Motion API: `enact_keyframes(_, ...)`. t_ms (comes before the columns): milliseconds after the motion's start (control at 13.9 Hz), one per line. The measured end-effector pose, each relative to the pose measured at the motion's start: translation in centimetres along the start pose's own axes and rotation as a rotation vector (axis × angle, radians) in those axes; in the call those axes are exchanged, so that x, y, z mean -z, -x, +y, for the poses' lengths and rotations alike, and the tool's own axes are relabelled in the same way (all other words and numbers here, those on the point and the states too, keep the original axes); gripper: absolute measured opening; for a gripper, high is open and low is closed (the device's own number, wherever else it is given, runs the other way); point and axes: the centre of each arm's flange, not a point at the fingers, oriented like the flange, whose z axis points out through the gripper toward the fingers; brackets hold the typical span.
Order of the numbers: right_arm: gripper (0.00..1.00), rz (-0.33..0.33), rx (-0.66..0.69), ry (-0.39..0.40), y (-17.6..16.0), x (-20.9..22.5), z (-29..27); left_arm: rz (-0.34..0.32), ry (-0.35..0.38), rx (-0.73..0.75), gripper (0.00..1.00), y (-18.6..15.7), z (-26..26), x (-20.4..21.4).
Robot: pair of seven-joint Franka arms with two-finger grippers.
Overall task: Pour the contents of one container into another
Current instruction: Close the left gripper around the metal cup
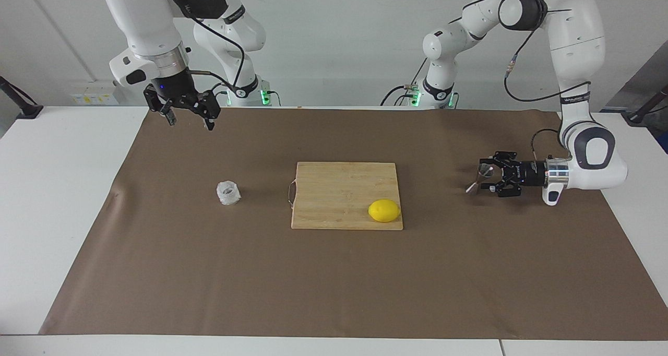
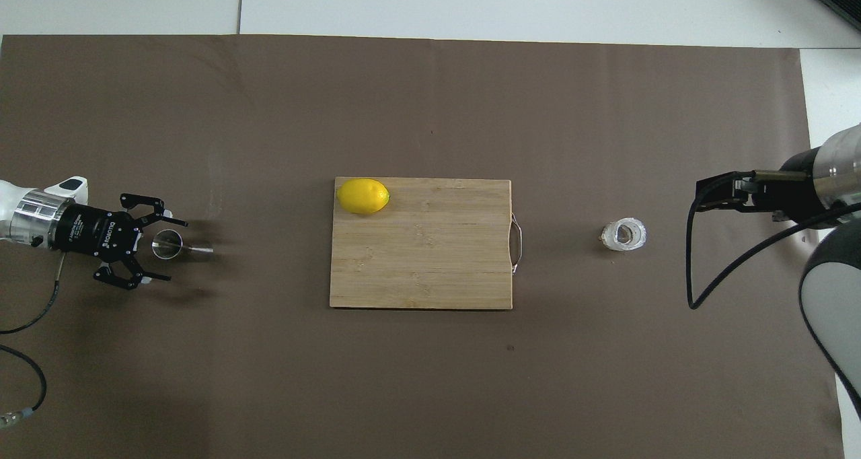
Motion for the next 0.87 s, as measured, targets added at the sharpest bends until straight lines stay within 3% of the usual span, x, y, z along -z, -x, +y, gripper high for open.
enact_keyframes(505, 1.00, 0.000, 0.000, 0.000, 0.00, 0.00, 0.00, -0.017, -0.002, -0.001, 1.00, 0.46, -0.29, -0.06)
enact_keyframes(649, 1.00, 0.000, 0.000, 0.000, 0.00, 0.00, 0.00, -0.018, -0.001, -0.001, 0.88, 0.47, -0.30, -0.07)
enact_keyframes(722, 1.00, 0.000, 0.000, 0.000, 0.00, 0.00, 0.00, -0.019, -0.001, -0.001, 0.87, 0.47, -0.31, -0.08)
enact_keyframes(866, 1.00, 0.000, 0.000, 0.000, 0.00, 0.00, 0.00, -0.020, -0.001, -0.001, 0.71, 0.44, -0.35, -0.09)
